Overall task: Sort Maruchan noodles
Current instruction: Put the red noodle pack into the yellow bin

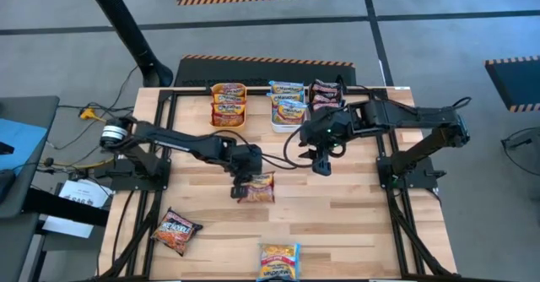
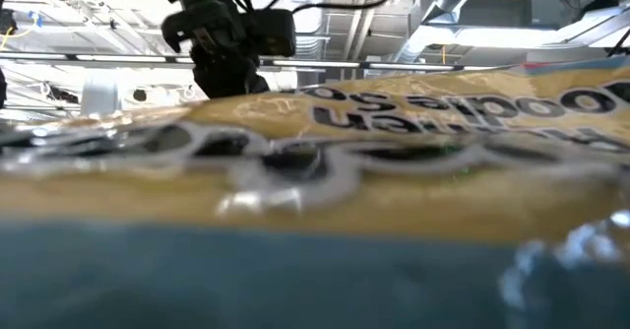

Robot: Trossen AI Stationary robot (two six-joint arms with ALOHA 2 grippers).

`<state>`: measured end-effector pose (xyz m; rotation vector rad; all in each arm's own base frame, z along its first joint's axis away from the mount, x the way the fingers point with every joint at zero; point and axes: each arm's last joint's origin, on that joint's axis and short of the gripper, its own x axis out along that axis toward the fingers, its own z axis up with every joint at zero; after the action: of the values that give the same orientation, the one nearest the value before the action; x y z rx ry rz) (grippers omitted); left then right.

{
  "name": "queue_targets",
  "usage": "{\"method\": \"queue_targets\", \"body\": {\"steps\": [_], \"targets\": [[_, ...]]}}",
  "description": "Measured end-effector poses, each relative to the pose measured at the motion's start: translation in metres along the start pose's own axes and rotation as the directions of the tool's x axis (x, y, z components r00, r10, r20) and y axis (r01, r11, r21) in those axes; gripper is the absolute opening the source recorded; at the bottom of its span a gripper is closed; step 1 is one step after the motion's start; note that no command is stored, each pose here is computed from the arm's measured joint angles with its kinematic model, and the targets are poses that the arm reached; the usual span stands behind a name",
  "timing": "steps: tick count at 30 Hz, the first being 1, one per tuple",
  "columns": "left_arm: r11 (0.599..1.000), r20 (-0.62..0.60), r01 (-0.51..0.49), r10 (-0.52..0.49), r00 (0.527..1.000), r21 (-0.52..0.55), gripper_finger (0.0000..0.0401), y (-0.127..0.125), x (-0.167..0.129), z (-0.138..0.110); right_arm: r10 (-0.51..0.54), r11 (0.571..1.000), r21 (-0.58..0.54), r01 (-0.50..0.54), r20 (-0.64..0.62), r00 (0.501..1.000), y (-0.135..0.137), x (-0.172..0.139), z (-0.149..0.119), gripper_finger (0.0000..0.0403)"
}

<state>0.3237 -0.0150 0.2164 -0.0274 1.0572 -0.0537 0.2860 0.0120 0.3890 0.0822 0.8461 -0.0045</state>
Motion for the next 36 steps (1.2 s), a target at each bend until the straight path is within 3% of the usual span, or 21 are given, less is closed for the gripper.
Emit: {"method": "queue_targets", "body": {"steps": [12, 25, 36], "targets": [[0.998, -0.042, -0.066, 0.066, 0.997, -0.002, 0.0, 0.001, -0.027, -0.009, -0.013, 0.999, -0.037, 0.009, -0.129, 0.992, 0.0, 0.031, -0.005, 0.0229], [0.996, -0.138, -0.094, 0.093, 0.986, -0.001, 0.0, 0.001, -0.028, -0.018, -0.033, 0.996, -0.09, -0.001, -0.369, 0.929, 0.0, 0.096, -0.017, 0.0215], [0.995, -0.186, -0.101, 0.1, 0.978, 0.003, 0.0, 0.002, -0.033, -0.024, -0.03, 0.996, -0.084, -0.009, -0.441, 0.897, -0.001, 0.125, -0.022, 0.0214]]}}
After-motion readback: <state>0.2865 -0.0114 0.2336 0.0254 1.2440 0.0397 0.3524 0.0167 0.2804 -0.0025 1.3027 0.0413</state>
